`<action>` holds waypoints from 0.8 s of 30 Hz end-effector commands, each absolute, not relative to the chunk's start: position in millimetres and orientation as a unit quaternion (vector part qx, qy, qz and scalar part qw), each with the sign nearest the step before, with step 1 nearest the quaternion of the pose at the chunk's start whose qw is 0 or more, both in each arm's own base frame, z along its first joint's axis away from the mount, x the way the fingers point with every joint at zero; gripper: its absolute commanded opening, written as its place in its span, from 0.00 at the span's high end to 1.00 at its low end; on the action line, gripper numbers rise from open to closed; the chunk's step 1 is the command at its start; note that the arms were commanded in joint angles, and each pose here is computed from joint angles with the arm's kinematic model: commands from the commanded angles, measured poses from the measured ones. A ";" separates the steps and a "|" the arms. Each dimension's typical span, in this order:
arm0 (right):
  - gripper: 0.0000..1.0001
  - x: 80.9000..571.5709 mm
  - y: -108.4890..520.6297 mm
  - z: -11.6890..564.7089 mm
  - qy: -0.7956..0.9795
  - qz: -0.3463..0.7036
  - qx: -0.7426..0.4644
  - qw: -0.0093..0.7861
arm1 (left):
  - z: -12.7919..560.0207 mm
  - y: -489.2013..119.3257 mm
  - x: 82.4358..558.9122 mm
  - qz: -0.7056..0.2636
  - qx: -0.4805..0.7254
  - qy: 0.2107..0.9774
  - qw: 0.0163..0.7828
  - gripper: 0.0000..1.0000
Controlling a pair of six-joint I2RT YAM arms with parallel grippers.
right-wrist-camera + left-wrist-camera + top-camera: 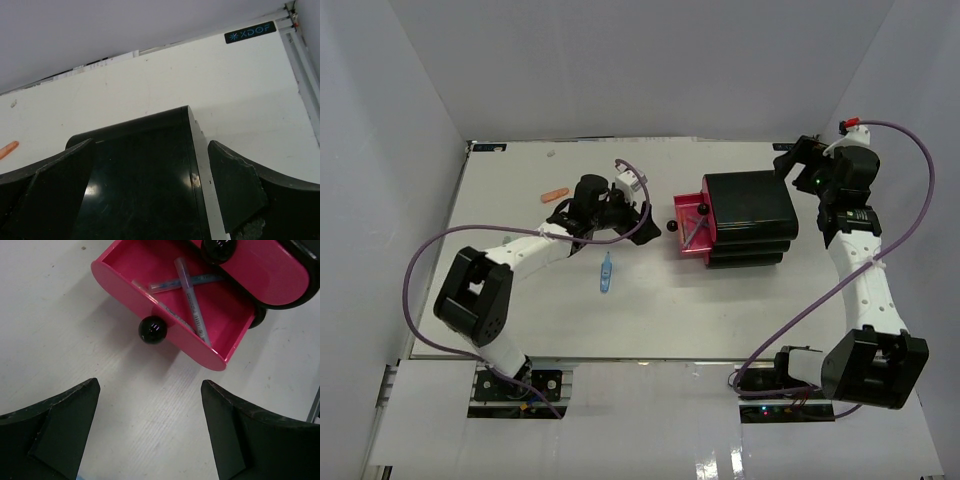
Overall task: Sort the stationery into containers
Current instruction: Close the drawer in the storage box.
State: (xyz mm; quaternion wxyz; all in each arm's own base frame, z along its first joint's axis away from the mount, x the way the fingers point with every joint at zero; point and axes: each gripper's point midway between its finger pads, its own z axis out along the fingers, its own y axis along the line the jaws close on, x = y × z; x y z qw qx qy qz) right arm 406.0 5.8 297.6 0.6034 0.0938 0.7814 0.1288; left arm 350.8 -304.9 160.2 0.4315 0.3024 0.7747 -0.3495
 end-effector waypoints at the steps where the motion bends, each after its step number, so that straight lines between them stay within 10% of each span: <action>1: 0.02 409.7 18.3 284.4 0.790 0.184 0.095 0.577 | 176.4 -324.3 363.7 -0.365 0.337 0.735 0.463 0.07; 24: 0.06 404.4 44.3 209.8 0.821 0.252 0.094 0.504 | 125.2 -381.1 378.6 -0.395 0.441 0.682 0.429 0.31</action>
